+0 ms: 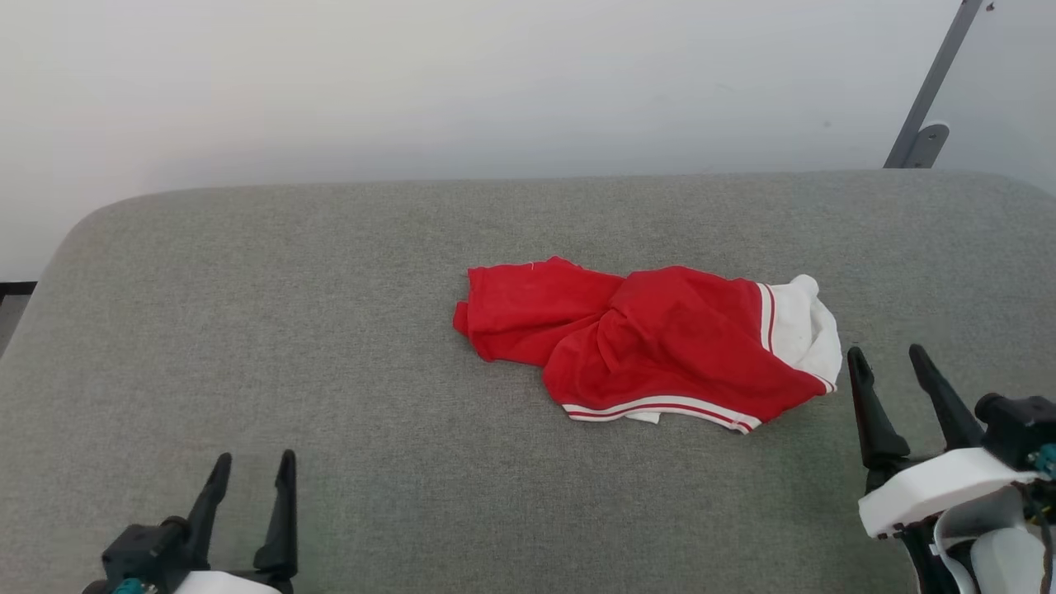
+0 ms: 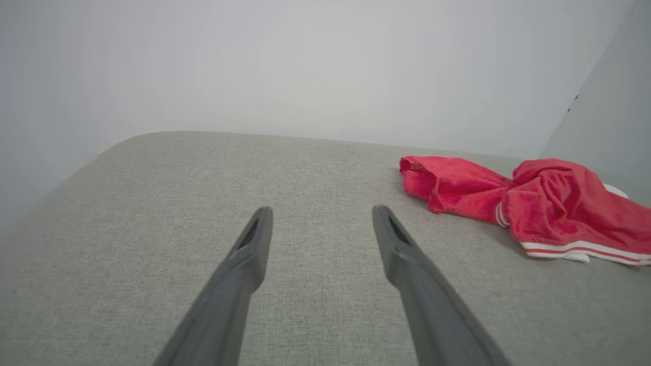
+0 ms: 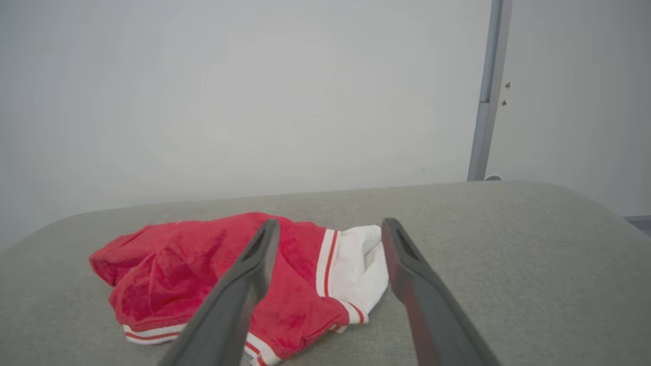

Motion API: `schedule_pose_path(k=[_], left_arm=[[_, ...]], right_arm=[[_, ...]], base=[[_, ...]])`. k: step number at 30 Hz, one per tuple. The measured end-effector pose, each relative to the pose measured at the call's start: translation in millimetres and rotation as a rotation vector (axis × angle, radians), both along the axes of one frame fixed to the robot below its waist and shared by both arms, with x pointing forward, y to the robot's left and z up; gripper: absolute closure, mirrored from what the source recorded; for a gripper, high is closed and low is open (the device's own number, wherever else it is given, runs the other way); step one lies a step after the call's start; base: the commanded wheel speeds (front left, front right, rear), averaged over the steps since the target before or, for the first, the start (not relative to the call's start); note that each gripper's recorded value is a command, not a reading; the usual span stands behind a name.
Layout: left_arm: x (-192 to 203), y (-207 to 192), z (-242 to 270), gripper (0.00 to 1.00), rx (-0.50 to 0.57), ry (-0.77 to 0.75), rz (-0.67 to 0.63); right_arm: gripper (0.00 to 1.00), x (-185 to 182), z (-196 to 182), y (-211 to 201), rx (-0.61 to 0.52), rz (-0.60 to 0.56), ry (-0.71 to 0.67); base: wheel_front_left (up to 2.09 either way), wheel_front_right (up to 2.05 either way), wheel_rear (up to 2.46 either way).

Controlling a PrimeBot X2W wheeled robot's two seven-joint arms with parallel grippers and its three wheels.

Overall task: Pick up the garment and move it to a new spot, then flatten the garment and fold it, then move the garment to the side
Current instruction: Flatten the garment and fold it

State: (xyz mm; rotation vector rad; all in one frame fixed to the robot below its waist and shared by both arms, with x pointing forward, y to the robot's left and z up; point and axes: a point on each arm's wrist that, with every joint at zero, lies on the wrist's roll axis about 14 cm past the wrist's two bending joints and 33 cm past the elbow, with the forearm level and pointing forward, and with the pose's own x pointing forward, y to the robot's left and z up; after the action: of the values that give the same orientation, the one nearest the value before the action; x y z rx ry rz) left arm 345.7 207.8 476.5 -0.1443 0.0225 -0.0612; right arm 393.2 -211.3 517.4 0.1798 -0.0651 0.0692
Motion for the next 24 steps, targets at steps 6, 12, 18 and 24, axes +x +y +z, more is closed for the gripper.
schedule_pose_path(k=[6,12,18,24], left_arm=[[0.2,-7.8,-6.7,0.0,-0.019,0.019,-0.006],[9.1,-20.0,-17.9,0.0,-0.05,0.052,-0.02],[23.2,-30.1,-30.2,0.0,-0.099,0.087,-0.024],[43.8,-38.6,-40.8,0.0,-0.116,0.11,-0.038]], right_arm=[[0.0,12.5,-38.0,-9.1,-0.095,0.029,0.237],[0.0,46.1,-58.2,-24.5,-0.206,0.077,0.508],[0.0,63.8,-88.7,-20.2,-0.202,0.162,0.823],[0.0,91.4,-108.4,-21.7,-0.2,0.189,0.993]], base=[[0.0,0.0,0.0],[0.0,0.0,0.0],[0.0,0.0,0.0],[0.0,0.0,0.0]])
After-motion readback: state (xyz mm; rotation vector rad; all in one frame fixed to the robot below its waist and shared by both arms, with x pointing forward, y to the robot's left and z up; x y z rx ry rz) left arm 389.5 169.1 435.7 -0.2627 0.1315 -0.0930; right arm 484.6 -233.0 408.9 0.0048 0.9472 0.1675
